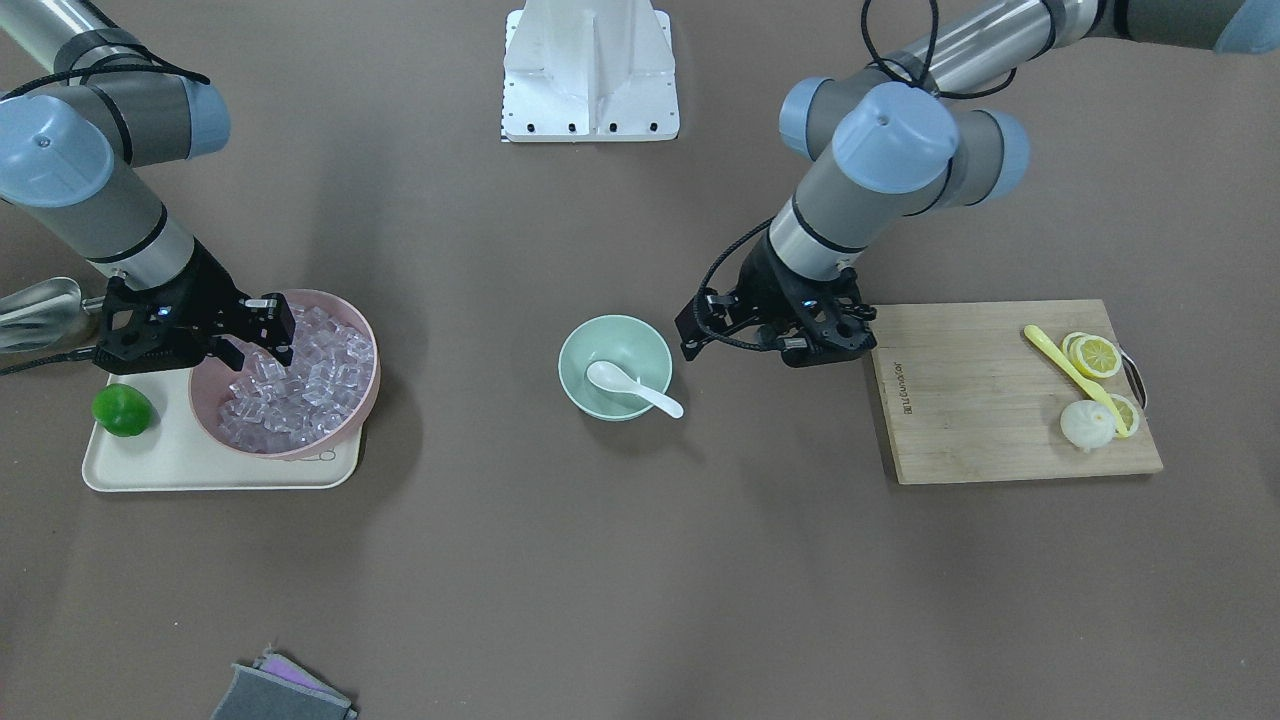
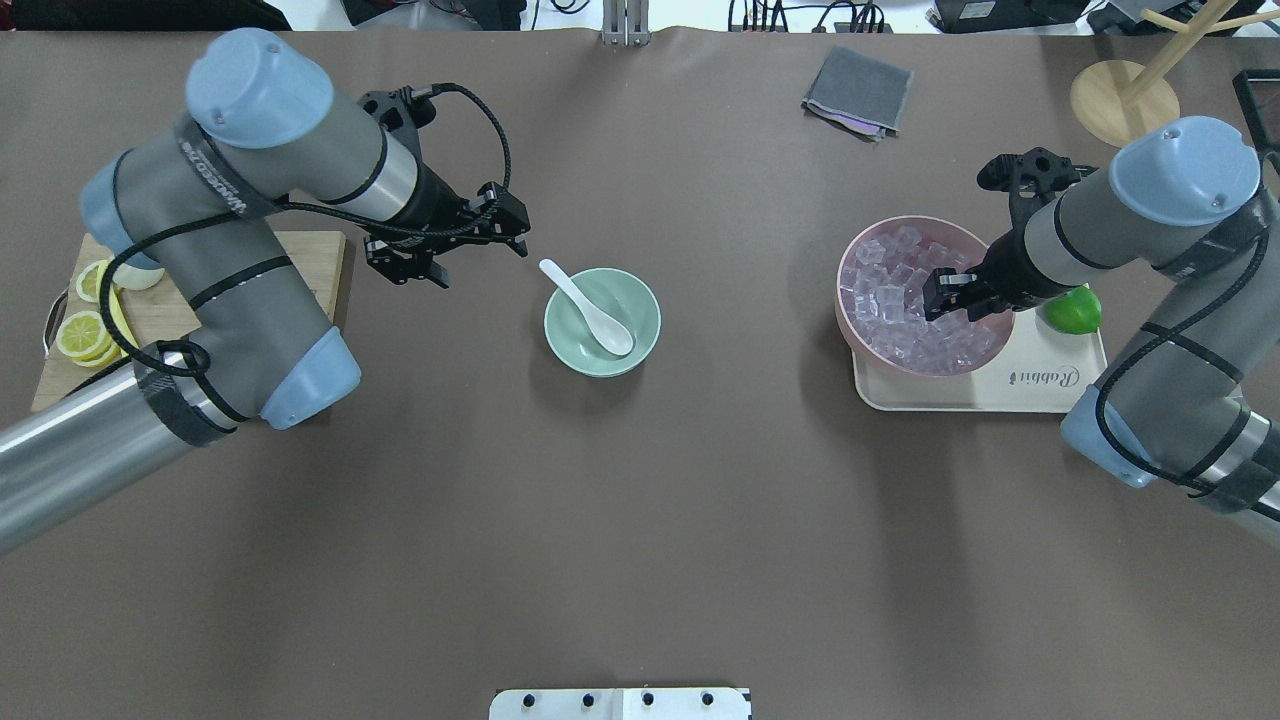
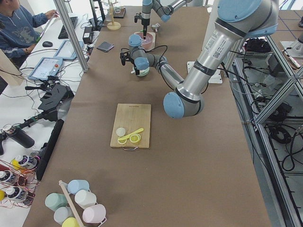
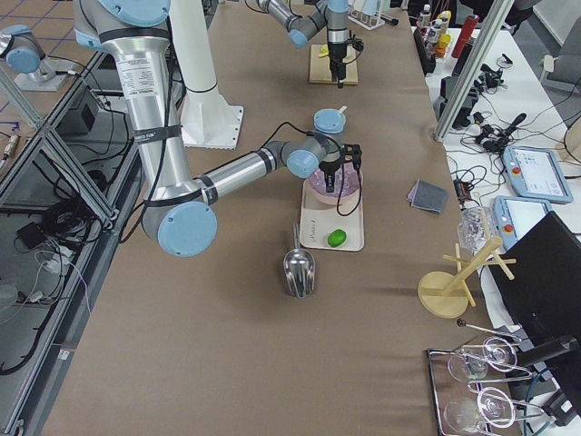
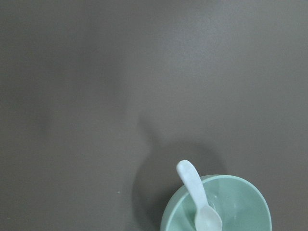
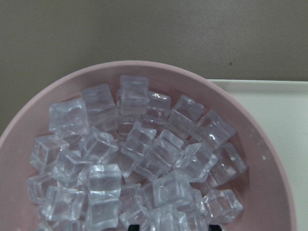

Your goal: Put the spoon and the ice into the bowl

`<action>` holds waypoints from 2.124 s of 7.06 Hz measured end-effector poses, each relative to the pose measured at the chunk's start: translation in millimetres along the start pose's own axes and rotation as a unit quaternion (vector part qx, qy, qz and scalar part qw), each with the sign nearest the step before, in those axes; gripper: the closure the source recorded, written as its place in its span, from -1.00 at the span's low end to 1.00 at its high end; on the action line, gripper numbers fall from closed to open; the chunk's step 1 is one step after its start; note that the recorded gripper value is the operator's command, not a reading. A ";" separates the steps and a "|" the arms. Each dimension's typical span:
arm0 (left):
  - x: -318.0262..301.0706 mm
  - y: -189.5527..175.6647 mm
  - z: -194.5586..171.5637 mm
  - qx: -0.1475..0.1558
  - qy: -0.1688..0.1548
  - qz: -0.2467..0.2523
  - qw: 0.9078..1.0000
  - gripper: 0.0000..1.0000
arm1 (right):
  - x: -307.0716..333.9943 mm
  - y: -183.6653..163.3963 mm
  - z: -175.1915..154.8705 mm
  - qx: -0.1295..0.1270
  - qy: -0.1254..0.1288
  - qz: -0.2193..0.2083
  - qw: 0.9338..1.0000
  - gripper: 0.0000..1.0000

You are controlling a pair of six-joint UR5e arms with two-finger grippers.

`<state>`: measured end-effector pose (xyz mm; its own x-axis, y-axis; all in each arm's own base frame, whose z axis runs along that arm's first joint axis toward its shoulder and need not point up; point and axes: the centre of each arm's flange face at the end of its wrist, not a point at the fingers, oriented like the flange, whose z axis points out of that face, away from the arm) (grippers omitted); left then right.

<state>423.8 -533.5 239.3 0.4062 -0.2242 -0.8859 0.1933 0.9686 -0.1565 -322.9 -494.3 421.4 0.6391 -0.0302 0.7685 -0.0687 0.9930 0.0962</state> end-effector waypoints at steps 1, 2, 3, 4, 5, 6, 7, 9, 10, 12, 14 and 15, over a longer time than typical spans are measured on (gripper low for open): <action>-15.1 -3.9 -13.8 0.000 0.003 0.004 1.000 -0.97 | -0.2 0.5 2.6 -0.002 0.001 0.001 1.000 -0.14; -28.0 -7.4 -26.0 0.000 0.005 0.004 1.000 -0.97 | -0.3 0.4 6.0 -0.004 0.003 0.001 1.000 0.01; -36.2 -11.3 -35.3 -0.004 0.007 0.003 1.000 -0.97 | -1.3 -0.4 8.0 -0.005 0.003 0.002 1.000 0.60; -39.9 -13.8 -39.8 -0.008 0.009 0.002 1.000 -0.97 | -1.6 -0.9 9.0 -0.005 0.003 0.003 1.000 0.92; -41.4 -14.8 -41.0 -0.010 0.009 0.002 1.000 -0.97 | -1.2 -0.8 9.9 -0.006 0.004 0.006 1.000 1.00; -41.8 -15.2 -41.1 -0.011 0.009 0.002 1.000 -0.97 | -1.7 -1.1 10.0 -0.006 0.004 0.006 1.000 1.00; -41.2 -15.8 -42.4 -0.011 0.010 0.002 1.000 -0.97 | -2.1 -1.3 9.8 -0.006 0.004 0.007 1.000 1.00; -45.7 -29.7 -67.6 -0.011 0.022 0.013 1.000 -0.97 | -14.1 -6.7 1.7 -0.002 -0.007 0.003 1.000 1.00; -58.0 -44.7 -91.1 -0.017 0.031 0.021 0.999 -0.97 | -22.2 -11.9 -5.8 0.002 -0.014 0.004 1.000 1.00; -90.5 -67.8 -135.8 -0.022 0.047 0.033 0.998 -0.97 | -50.0 -20.1 -33.6 0.010 -0.044 0.020 0.999 1.00; -147.5 -65.8 -168.8 -0.024 0.051 0.061 0.997 -0.97 | -120.4 -19.6 -63.3 0.015 -0.089 0.059 0.994 1.00; -187.1 -64.5 -180.1 -0.021 0.046 0.085 0.995 -0.97 | -171.5 -11.3 -65.2 0.022 -0.105 0.079 0.991 1.00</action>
<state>174.5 -534.6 336.5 0.3469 -0.0475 -0.9367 0.0912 0.9957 -0.0167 -381.8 -492.9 247.3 0.4449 0.0977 0.8903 -0.1914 0.9814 -0.0120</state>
